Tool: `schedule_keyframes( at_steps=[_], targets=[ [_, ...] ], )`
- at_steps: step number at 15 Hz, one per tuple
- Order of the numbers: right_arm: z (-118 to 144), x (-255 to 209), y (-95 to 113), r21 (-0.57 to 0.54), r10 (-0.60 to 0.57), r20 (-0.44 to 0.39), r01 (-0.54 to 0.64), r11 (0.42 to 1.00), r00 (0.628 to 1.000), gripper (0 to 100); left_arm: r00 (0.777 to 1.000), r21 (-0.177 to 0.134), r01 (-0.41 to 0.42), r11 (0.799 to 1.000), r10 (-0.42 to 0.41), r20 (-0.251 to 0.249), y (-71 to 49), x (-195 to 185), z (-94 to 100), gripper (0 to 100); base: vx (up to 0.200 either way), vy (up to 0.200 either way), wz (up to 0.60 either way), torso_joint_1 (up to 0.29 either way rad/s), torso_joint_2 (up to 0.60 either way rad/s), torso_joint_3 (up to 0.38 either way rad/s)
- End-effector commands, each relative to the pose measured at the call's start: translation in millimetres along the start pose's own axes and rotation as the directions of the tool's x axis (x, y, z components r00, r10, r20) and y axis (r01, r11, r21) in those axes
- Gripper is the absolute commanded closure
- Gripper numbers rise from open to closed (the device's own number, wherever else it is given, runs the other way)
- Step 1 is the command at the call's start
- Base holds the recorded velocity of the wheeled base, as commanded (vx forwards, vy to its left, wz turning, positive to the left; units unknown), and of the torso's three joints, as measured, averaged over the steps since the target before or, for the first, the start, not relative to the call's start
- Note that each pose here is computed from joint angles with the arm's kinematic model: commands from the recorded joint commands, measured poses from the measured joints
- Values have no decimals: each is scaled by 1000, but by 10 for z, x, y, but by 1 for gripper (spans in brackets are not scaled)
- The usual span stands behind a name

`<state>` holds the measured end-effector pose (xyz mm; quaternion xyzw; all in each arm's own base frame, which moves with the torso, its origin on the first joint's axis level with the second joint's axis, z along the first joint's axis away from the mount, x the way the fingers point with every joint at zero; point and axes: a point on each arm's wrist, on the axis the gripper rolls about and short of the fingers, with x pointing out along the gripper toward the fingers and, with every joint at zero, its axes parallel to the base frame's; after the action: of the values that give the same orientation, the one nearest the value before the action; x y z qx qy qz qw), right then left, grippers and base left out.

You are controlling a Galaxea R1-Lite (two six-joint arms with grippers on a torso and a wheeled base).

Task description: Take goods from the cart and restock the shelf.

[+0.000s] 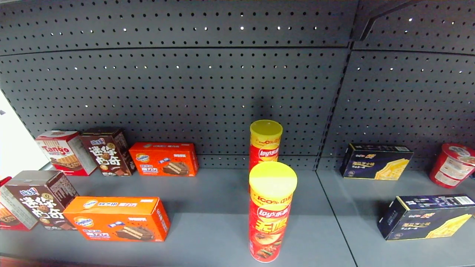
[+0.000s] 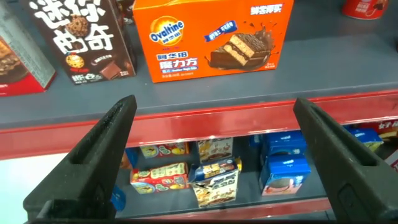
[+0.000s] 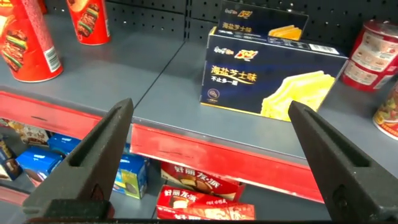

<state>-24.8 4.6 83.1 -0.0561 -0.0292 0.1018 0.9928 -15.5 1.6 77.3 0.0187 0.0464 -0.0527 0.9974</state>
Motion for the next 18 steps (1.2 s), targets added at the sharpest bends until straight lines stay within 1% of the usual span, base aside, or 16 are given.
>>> schedule_keyframes(
  at_steps=[1, 2, 5, 18],
  targets=[
    [2, 1, 0, -1, 0, 0, 0, 1000, 1000, 0, 1000, -1, 0, 1000, 0, -2, 0, 1, 0, 0, 0, -200, 0, 7, 7, 2],
    [2, 1, 0, -1, 0, 0, 0, 1000, 1000, 0, 1000, 7, 5, 1000, -5, 0, -1, 0, 0, 0, 0, 0, 0, 0, 0, 0],
    [2, 1, 0, -3, 0, 0, 0, 1000, 1000, 0, 1000, -2, -3, 1000, 3, -2, 1, 1, 0, 0, 0, 0, 0, 0, 0, 0],
    [0, 1, 0, 2, 2, -1, -2, 1000, 1000, 0, 1000, -2, 2, 1000, -2, -2, 0, 1, 0, 0, 0, 0, 0, 0, 0, 0]
  ],
)
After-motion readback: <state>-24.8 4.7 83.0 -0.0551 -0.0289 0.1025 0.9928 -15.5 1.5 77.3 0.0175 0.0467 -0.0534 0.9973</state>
